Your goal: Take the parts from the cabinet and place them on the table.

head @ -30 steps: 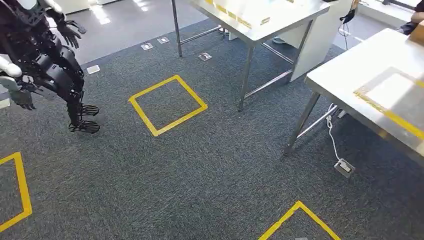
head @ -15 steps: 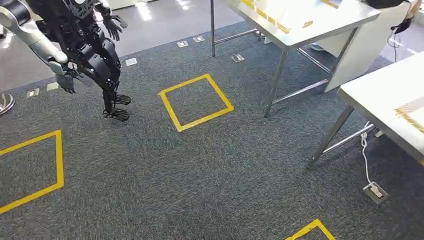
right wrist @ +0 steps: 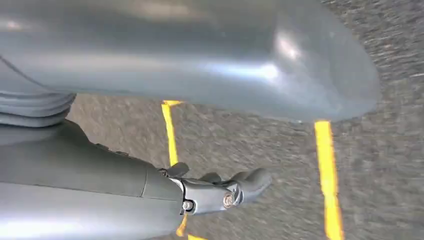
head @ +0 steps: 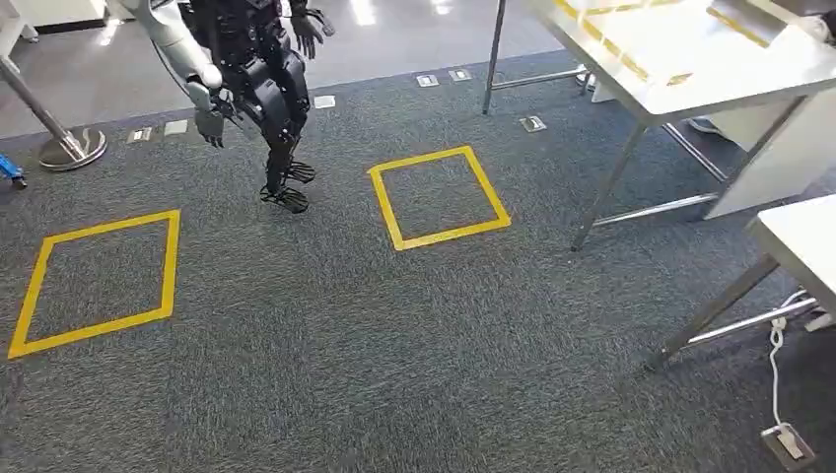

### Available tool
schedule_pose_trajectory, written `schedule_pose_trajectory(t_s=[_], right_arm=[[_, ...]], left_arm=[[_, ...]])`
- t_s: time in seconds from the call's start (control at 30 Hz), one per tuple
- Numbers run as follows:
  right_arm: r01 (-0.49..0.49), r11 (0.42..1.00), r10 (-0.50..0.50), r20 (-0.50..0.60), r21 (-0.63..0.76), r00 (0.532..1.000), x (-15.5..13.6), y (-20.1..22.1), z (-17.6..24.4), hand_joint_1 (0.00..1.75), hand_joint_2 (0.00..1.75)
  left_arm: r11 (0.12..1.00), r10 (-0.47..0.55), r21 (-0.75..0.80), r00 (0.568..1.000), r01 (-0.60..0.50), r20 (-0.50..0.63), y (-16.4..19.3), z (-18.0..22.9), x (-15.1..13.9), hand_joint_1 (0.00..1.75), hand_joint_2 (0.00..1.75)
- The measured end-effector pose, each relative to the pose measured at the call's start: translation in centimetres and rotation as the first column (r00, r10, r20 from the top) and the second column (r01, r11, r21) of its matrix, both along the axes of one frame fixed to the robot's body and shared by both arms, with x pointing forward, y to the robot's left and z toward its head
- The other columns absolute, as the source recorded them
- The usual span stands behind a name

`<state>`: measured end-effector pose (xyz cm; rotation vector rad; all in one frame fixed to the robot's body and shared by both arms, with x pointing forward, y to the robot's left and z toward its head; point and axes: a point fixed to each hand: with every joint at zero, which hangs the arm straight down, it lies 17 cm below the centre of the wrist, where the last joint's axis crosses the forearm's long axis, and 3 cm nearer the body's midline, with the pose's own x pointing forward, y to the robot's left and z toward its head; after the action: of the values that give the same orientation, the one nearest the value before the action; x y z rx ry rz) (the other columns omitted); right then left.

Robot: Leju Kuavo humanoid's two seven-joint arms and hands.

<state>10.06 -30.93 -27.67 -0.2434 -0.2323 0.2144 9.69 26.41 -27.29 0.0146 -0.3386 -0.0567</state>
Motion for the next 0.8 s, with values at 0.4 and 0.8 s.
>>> schedule_pose_trajectory(t_s=[0.4, 0.8], right_arm=[[-0.044, 0.999, 0.043, -0.025, -0.014, 0.999, -0.39, -0.43, -0.07, 0.00, 0.00], [-0.079, 0.997, 0.079, -0.042, -0.011, 0.996, -0.54, -0.32, -0.12, 0.00, 0.00]], left_arm=[[1.000, -0.015, -0.001, 1.000, 0.015, -0.003, -0.28, -0.01, -0.04, 0.00, 0.00], [1.000, -0.004, -0.012, 1.000, 0.004, 0.004, -0.74, 0.09, 0.27, 0.00, 0.00]])
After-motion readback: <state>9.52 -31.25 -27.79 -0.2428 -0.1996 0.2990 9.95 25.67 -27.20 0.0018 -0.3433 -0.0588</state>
